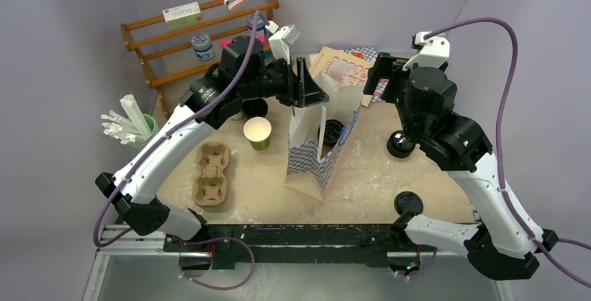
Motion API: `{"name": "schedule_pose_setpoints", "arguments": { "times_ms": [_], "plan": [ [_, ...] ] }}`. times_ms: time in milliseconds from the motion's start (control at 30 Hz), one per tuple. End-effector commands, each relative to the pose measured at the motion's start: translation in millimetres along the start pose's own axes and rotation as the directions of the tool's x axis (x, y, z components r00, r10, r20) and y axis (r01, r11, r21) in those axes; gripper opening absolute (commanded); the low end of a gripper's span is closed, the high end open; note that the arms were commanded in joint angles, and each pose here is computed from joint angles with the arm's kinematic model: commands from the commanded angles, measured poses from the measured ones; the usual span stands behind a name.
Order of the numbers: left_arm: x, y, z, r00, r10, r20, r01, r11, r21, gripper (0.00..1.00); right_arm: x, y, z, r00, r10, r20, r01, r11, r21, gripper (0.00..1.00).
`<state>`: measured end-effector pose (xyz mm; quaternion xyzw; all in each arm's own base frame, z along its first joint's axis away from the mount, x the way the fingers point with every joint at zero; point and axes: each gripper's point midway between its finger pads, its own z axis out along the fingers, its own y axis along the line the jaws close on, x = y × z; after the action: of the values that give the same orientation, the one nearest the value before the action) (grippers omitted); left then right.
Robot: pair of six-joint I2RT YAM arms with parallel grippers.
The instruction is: Pack the takeout coffee
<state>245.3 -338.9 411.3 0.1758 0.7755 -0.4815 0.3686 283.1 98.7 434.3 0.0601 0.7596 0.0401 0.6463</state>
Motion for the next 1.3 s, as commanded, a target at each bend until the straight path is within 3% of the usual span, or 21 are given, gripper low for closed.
{"name": "schedule_pose_setpoints", "arguments": {
  "times_ms": [0, 167, 333, 533, 733, 833, 1067, 1267],
  "plan": [
    [10.1, -26.1, 13.1, 0.997, 0.066, -0.033, -0.062, 0.992, 0.113, 0.65, 3.3, -6.6, -2.3, 1.000, 0.017, 0.000, -0.017, 1.000, 0.024, 0.97],
    [-4.3, -20.5, 4.7, 0.986, 0.166, 0.036, -0.167, 0.986, 0.026, 0.79, 12.0, -4.7, -4.5, 0.999, 0.020, -0.031, -0.020, 1.000, 0.004, 0.99],
    [-41.9, -13.0, -25.7, 0.939, 0.303, 0.160, -0.284, 0.950, -0.131, 0.84, 21.6, -1.9, -9.2, 0.999, -0.005, -0.051, 0.003, 0.999, -0.046, 0.98],
    [-79.5, -5.8, -71.9, 0.871, 0.405, 0.279, -0.313, 0.894, -0.320, 0.86, 21.7, -0.7, -15.4, 0.999, -0.015, -0.031, 0.012, 0.996, -0.093, 0.99],
    [-97.8, 60.6, -125.2, 0.862, 0.411, 0.297, -0.148, 0.764, -0.628, 0.86, 51.0, -0.8, -6.6, 0.992, -0.046, -0.115, 0.039, 0.997, -0.064, 0.99],
    [-95.9, 93.3, -143.3, 0.872, 0.359, 0.333, -0.051, 0.743, -0.667, 0.87, 70.0, -5.7, -2.5, 0.987, -0.046, -0.156, 0.042, 0.999, -0.027, 0.99],
    [-51.6, 160.7, -171.7, 0.902, 0.281, 0.327, 0.115, 0.574, -0.811, 0.89, 95.8, -35.9, 10.0, 0.981, -0.064, -0.181, 0.088, 0.988, 0.126, 0.99],
    [-12.2, 215.5, -198.9, 0.903, 0.182, 0.388, 0.269, 0.464, -0.844, 0.91, 109.8, -80.2, 31.2, 0.976, 0.044, -0.212, 0.011, 0.968, 0.251, 0.99]
  ]
}}
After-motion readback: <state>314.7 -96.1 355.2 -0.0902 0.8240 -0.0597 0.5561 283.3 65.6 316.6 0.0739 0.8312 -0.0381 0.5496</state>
